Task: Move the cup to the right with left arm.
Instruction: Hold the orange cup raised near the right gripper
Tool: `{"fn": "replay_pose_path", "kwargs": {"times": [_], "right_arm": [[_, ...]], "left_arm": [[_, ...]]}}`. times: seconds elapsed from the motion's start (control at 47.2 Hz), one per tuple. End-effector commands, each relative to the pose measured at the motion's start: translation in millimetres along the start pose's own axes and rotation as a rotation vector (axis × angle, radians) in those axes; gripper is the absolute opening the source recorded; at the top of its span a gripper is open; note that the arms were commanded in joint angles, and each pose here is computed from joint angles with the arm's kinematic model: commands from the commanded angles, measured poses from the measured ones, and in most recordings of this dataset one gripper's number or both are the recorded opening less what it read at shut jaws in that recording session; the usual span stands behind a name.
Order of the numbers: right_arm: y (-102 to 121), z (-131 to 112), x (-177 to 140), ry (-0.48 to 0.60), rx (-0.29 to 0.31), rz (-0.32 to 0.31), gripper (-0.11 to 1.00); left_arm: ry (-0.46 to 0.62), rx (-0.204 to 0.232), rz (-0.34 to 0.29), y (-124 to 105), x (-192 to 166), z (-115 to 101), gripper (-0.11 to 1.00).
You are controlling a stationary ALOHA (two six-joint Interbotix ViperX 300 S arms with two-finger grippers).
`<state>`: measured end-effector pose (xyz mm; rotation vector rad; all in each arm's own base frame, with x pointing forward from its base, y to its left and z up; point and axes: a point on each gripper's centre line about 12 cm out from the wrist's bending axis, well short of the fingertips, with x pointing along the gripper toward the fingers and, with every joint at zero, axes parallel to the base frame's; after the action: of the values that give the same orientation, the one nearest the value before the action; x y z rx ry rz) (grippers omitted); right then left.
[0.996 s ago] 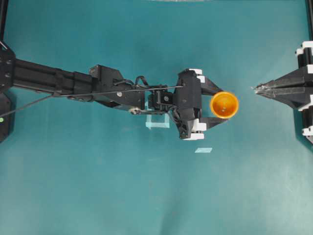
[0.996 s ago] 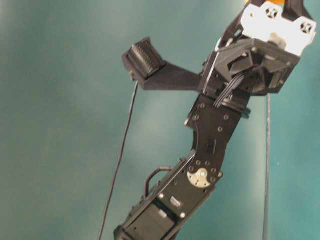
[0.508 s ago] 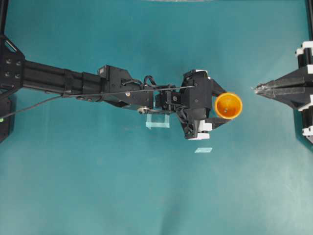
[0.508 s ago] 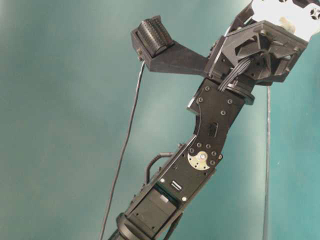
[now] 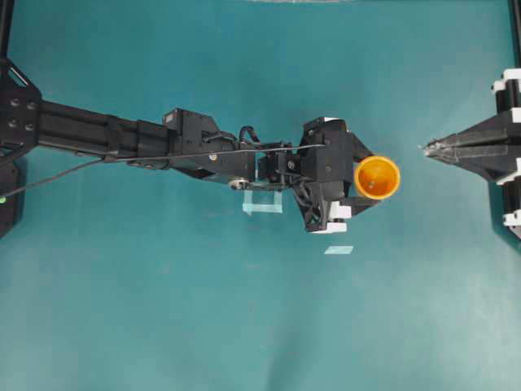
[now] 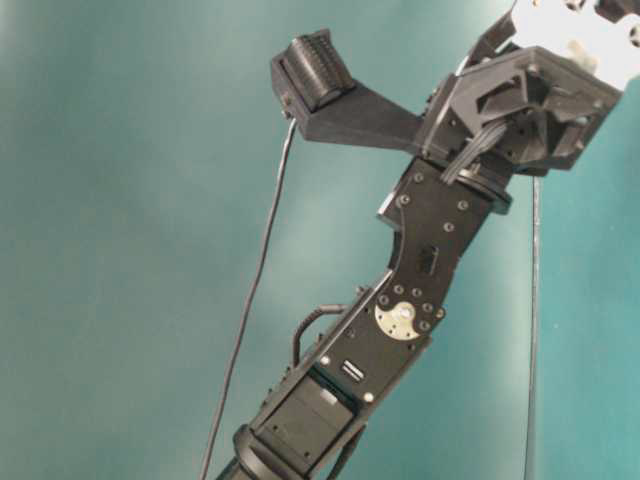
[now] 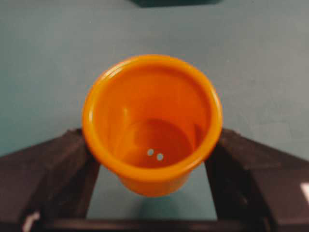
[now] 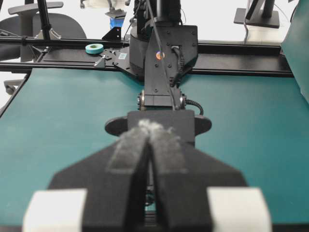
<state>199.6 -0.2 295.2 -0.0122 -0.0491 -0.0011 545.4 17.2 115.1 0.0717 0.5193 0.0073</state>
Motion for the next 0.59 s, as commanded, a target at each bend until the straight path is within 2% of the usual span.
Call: {"fn": "replay_pose_path", "kwargs": {"times": [0.0,0.572], "right_arm": [[-0.4,13.6,2.7,-0.034,-0.005,-0.001,0.00],[-0.4,13.3,3.0,-0.032,-0.006,-0.001,0.00]], "left_arm": [[-0.041,-0.005,0.005,2.6,-5.0,20.2,0.64],[0.000,-0.004,0.002,2.3,-4.9,15.8,0.64]]}}
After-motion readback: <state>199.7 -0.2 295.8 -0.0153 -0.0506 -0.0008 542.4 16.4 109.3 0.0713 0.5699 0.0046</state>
